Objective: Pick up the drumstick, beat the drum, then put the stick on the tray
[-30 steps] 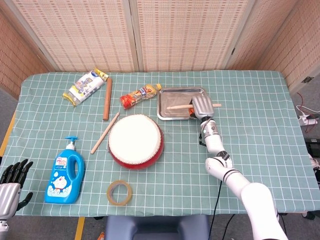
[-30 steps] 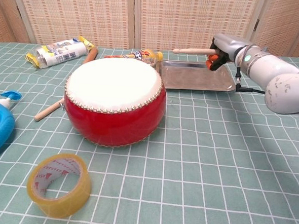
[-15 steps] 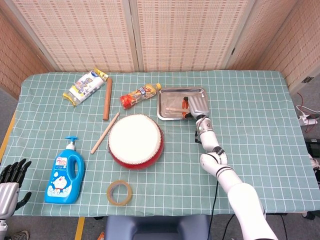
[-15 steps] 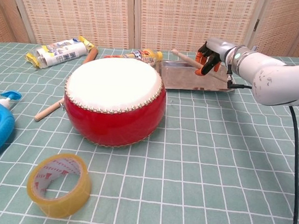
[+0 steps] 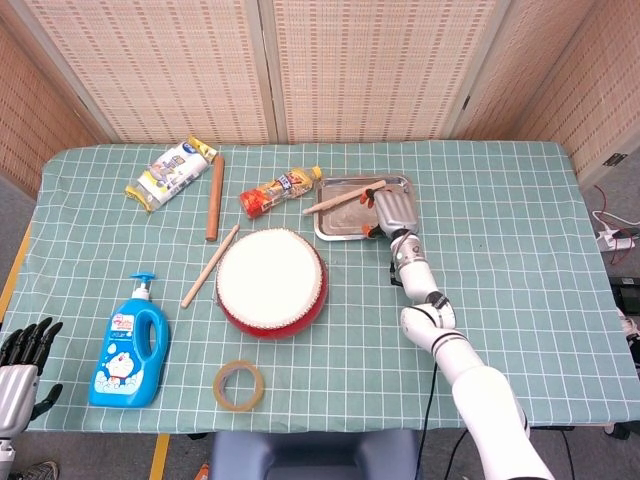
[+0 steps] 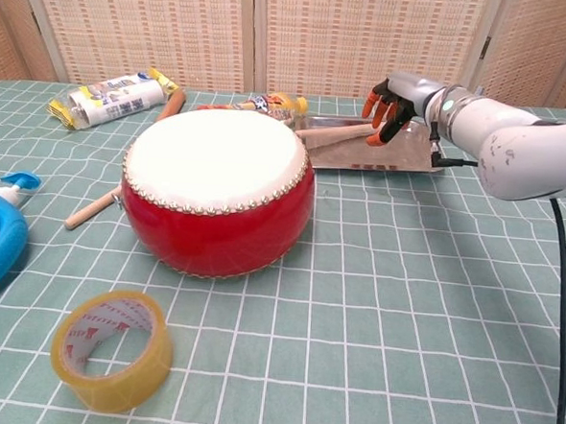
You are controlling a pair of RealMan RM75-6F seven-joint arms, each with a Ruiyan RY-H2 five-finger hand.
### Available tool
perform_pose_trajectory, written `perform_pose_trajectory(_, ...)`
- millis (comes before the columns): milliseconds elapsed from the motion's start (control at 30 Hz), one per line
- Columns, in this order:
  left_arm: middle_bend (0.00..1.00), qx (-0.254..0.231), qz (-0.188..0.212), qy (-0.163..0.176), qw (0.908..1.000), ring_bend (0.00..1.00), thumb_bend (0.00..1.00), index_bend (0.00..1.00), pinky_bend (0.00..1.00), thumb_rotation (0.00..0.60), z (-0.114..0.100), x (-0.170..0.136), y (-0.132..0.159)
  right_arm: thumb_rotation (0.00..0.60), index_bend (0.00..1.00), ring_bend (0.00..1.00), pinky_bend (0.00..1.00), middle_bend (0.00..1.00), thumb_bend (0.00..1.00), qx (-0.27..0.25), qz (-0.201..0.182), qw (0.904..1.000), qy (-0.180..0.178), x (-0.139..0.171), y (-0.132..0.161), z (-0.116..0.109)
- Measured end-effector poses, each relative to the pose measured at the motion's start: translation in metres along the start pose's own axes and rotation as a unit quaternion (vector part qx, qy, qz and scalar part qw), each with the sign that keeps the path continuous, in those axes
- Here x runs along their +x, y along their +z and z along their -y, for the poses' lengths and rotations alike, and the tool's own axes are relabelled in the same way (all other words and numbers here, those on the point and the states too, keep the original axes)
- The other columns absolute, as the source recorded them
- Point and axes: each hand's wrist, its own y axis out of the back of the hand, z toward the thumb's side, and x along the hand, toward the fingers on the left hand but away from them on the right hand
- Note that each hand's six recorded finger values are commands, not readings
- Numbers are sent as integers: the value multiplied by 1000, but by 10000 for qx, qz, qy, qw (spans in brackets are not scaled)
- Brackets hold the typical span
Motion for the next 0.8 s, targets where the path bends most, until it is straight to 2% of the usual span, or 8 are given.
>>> perform_pose_trajectory(200,0,-26,41,120,9999,0,232,0,0,600,-5,4,1,600,346,257,341,354,275,127,-382,9974,-592,9,-3,-24)
perform_pose_trajectory(333,0,-44,109,222,9997,0,232,0,0,600,-10,9,4,600,346,255,341,354,279,235,-695,9906,-1155,29,-15,-49)
perform_pose_trajectory(400,0,-48,159,254,9995,0,232,0,0,600,-12,12,6,600,340,247,341,354,279,259,-801,9880,-1293,40,-21,-57)
perform_pose_trajectory(500,0,-59,239,313,9992,0,232,0,0,600,-15,17,11,600,333,244,341,354,279,292,-911,9868,-1305,62,-32,-65)
perform_pose_trajectory(667,0,-58,360,396,9985,0,232,0,0,600,-21,25,20,600,302,237,341,341,279,354,-912,9870,-1272,122,-61,-82)
perform_pose_trajectory(800,0,-41,428,429,9982,0,232,0,0,600,-24,28,25,600,282,229,341,327,280,451,-538,9882,-1363,188,-108,-104)
